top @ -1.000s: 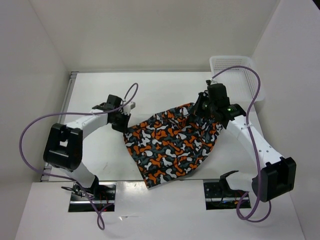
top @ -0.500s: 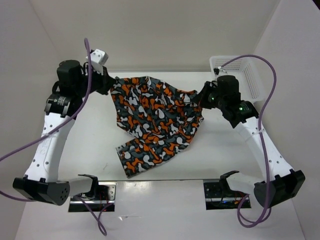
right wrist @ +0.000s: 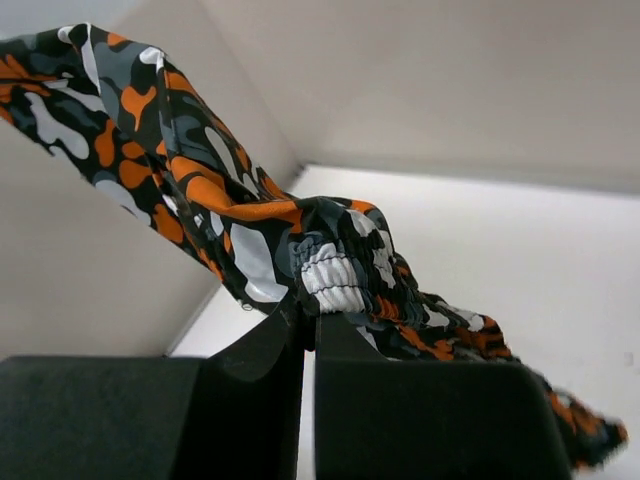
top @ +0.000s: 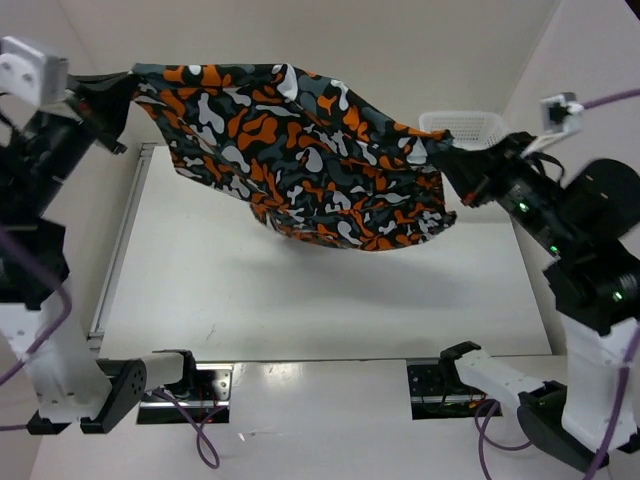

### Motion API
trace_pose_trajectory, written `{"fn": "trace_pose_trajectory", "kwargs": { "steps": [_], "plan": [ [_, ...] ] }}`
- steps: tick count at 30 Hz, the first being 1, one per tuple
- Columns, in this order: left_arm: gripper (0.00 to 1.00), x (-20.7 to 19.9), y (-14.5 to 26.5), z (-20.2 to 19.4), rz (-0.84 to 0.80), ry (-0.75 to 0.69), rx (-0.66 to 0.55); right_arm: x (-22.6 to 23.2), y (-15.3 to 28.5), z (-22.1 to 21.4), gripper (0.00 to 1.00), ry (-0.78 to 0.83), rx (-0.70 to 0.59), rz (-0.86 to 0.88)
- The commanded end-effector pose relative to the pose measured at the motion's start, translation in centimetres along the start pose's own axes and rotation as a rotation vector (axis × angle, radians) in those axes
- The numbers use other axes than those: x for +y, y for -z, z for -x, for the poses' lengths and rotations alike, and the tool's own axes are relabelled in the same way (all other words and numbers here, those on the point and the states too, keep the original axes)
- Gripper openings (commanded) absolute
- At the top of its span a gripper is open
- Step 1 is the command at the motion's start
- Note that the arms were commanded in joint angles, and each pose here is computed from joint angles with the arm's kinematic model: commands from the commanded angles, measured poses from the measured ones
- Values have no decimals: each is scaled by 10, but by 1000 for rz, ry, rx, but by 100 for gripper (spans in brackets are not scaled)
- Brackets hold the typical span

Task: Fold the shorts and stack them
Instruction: Fold the shorts

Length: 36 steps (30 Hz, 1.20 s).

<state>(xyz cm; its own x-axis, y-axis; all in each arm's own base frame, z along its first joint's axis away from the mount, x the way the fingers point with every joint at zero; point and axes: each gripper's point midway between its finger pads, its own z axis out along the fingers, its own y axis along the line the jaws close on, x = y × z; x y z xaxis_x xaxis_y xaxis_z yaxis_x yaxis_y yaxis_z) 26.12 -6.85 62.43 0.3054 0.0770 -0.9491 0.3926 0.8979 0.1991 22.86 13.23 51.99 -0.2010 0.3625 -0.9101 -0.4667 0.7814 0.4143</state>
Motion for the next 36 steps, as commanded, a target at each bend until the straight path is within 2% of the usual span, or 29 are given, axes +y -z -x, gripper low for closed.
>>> {"fn": "trace_pose_trajectory", "kwargs": {
  "steps": [1,2,5,6,9,13,15,20,21,23,24,28,30,32,33,34,36],
  "plan": [
    [0,-9,24,41,11,-47,-76,25,30,9,0,38,1,89],
    [0,-10,33,63,23,-73,-126,30,36,15,0,43,-14,96],
    [0,-13,45,81,40,-89,-157,45,52,27,0,46,-51,145],
    [0,-19,59,98,43,-113,-202,49,59,28,0,49,-56,160],
    [0,-22,66,108,45,-130,-235,55,68,35,0,47,-82,173],
    [0,-19,59,101,44,-121,-218,36,61,31,0,22,-86,78],
    [0,-11,38,81,29,-92,-161,27,56,28,0,6,-90,40],
    [0,11,-25,-4,-20,15,36,-25,12,-21,0,-31,-12,-107],
    [0,17,-45,-36,-37,51,97,-37,-6,-40,0,-38,31,-128],
    [0,25,-60,-69,-31,82,154,-56,-25,-61,0,-46,75,-172],
    [0,29,-70,-91,-33,100,188,-72,-44,-87,0,-58,144,-204],
    [0,46,-105,-226,-51,225,402,-125,-95,-132,0,-84,235,-299],
    [0,50,-118,-277,-55,262,464,-159,-119,-160,0,-102,309,-355],
    [0,51,-121,-326,-51,308,547,-180,-139,-178,0,-114,351,-358],
    [0,51,-127,-368,-56,349,617,-191,-149,-186,0,-126,372,-367],
    [0,50,-127,-389,-59,373,659,-218,-162,-210,0,-146,439,-406],
    [0,50,-126,-440,-49,418,752,-233,-180,-222,0,-166,477,-393]
  ]
}}
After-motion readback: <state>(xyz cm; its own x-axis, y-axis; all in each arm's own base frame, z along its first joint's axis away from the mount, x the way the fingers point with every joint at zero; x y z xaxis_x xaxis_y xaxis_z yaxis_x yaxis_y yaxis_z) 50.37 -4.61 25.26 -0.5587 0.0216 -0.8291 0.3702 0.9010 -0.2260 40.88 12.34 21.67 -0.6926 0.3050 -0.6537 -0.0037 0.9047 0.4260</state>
